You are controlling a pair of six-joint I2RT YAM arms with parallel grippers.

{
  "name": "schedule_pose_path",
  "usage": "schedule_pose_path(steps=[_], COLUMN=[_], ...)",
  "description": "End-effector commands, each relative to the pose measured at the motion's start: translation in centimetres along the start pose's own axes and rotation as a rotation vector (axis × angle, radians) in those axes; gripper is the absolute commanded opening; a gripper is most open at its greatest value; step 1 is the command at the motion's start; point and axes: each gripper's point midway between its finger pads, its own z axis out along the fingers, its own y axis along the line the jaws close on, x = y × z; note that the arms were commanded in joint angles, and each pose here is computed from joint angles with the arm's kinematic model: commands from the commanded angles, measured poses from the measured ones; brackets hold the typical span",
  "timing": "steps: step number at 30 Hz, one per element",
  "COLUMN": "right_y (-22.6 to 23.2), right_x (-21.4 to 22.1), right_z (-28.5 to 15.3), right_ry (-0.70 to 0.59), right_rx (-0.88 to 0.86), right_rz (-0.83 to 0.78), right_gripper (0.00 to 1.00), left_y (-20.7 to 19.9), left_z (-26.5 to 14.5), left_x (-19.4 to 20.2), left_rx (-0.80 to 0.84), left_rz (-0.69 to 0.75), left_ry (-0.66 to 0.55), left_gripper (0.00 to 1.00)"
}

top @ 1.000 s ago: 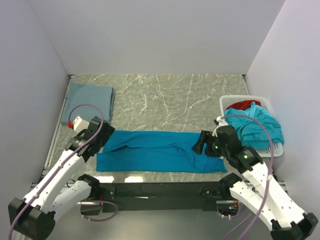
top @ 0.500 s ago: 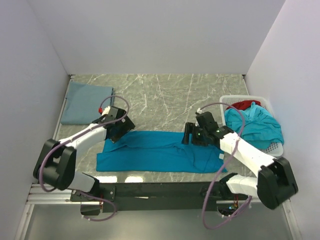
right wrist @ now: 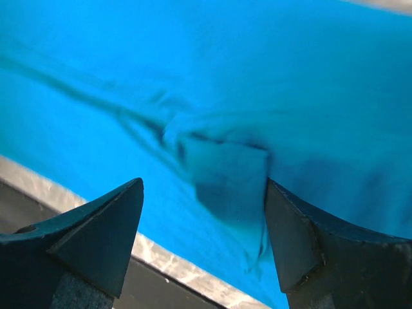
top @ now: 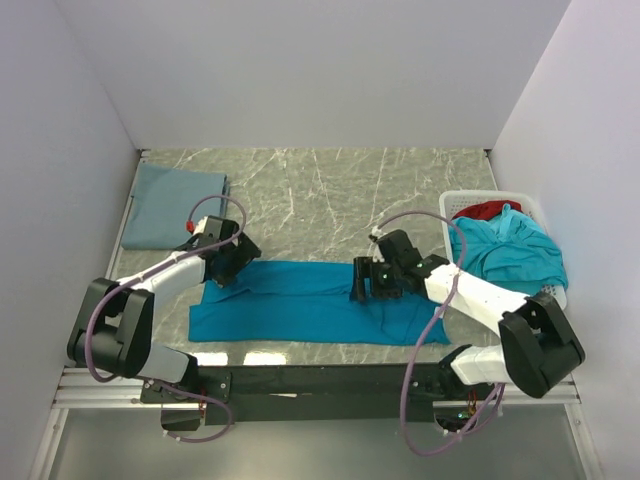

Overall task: Fold and stack the t-shirts
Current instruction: Fold the tshirt

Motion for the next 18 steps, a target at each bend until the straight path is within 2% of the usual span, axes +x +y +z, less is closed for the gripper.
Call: schedule_pose_path(steps=[1,3,8,11,14,15,18], right_y=[3.6,4.8,9.0,9.7,8.7,8.1,7.0], right_x=[0.4,1.2,5.8,7.4,5.8,4.3,1.7], right_z=[-1.2,-1.9,-3.4,-4.3,-5.0,-5.6,-6.9], right_ry=[-0.041,-0.037,0.067,0.099,0.009,-0.059,-0.153], right_rx=[-0.127,-0.164,-0.318,-0.342,-0.257,-0.202,-0.139], right_rz=[-0.179,-0.229,-0.393,-0.407,-0.36,-0.332,-0.217], right_gripper=[0.81,0.81,0.81,0.81,0.82,0.83,0.86], left_y=[1.4,0.9,1.0,0.9,0.5,0.3,-0.8], left_z=[-0.1,-0.4,-0.8,-1.1,-1.5,-1.6,-2.2], left_x=[-0.1,-0.1,-0.6,-0.9,-1.3,-1.4,-2.0], left_rx=[-0.034,-0.012,-0.025,-0.029,-0.012,-0.008,0.021], left_rz=[-0.006,-0.007,-0.006,-0.004,-0.003,-0.004,0.002], left_ry=[-0.016,-0.012,-0.03,-0.041,-0.055,-0.057,-0.065], left_gripper=[0.99,0.99,1.0,0.99,0.99,0.99,0.99])
